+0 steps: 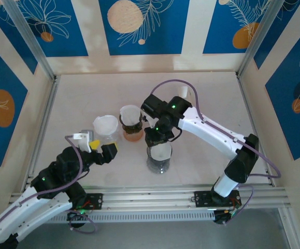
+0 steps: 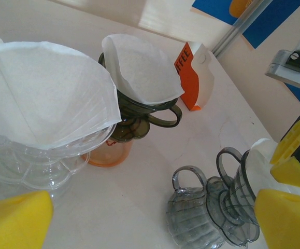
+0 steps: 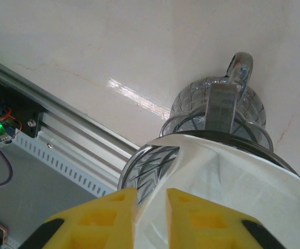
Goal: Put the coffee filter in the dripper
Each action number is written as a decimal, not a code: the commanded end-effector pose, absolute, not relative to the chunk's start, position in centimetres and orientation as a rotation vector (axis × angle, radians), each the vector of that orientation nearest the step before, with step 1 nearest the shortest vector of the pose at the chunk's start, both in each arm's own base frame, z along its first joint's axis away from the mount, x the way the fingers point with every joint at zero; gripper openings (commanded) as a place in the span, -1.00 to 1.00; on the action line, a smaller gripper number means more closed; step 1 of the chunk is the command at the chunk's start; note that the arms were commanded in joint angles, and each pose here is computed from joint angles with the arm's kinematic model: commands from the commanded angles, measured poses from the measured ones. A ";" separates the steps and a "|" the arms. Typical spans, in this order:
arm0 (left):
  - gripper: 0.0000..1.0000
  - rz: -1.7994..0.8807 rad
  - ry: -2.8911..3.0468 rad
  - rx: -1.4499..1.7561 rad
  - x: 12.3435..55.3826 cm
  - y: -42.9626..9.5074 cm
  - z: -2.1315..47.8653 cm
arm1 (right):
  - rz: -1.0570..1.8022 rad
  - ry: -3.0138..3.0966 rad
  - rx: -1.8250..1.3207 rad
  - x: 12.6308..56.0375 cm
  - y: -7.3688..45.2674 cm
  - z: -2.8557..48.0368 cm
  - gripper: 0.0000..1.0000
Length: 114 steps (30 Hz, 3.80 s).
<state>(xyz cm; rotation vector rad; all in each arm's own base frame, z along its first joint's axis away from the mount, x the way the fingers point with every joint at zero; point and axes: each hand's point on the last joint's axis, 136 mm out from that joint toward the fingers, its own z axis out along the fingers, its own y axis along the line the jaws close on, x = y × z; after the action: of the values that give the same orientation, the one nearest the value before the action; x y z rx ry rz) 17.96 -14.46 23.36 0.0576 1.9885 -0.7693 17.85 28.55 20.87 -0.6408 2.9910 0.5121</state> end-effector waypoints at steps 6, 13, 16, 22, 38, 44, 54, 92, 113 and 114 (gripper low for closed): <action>0.99 -0.790 1.948 0.104 17.9 -15.0 26.0 | 0.575 2.869 -0.569 17.9 27.7 23.0 -0.25; 0.97 -0.884 1.933 0.228 17.8 -18.0 27.8 | 0.573 2.752 -0.469 18.6 26.3 23.9 -0.17; 0.88 -0.952 1.942 0.319 17.7 -20.3 28.6 | 0.523 2.717 -0.406 19.1 25.0 23.9 -0.17; 0.74 -1.087 2.021 0.502 17.3 -25.3 28.7 | 0.475 2.652 -0.286 19.3 22.7 23.7 -0.15; 0.75 -0.917 2.222 0.772 15.4 -30.5 23.0 | 0.426 2.617 -0.154 18.1 18.8 21.2 0.03; 0.69 -0.901 2.267 0.747 15.7 -30.7 21.6 | 0.456 2.655 -0.170 17.4 19.2 19.8 0.07; 0.74 -0.946 2.231 0.710 16.0 -31.0 22.5 | 0.495 2.657 -0.193 17.1 19.8 19.6 0.08; 0.55 -0.867 2.340 0.542 18.3 -29.5 18.7 | 0.563 2.684 -0.237 15.7 20.8 18.3 0.23; 0.65 -0.994 2.260 0.503 18.7 -29.9 20.9 | 0.488 2.707 -0.154 16.1 20.0 17.5 0.16; 0.63 -0.975 2.267 0.500 18.9 -29.8 20.6 | 0.489 2.706 -0.154 16.1 20.0 17.5 0.16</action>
<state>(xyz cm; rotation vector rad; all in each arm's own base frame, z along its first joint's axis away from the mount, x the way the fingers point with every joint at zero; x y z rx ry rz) 18.34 -29.68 19.32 0.4999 2.3108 -0.9685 16.17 19.77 17.20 -0.1583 2.7045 0.4804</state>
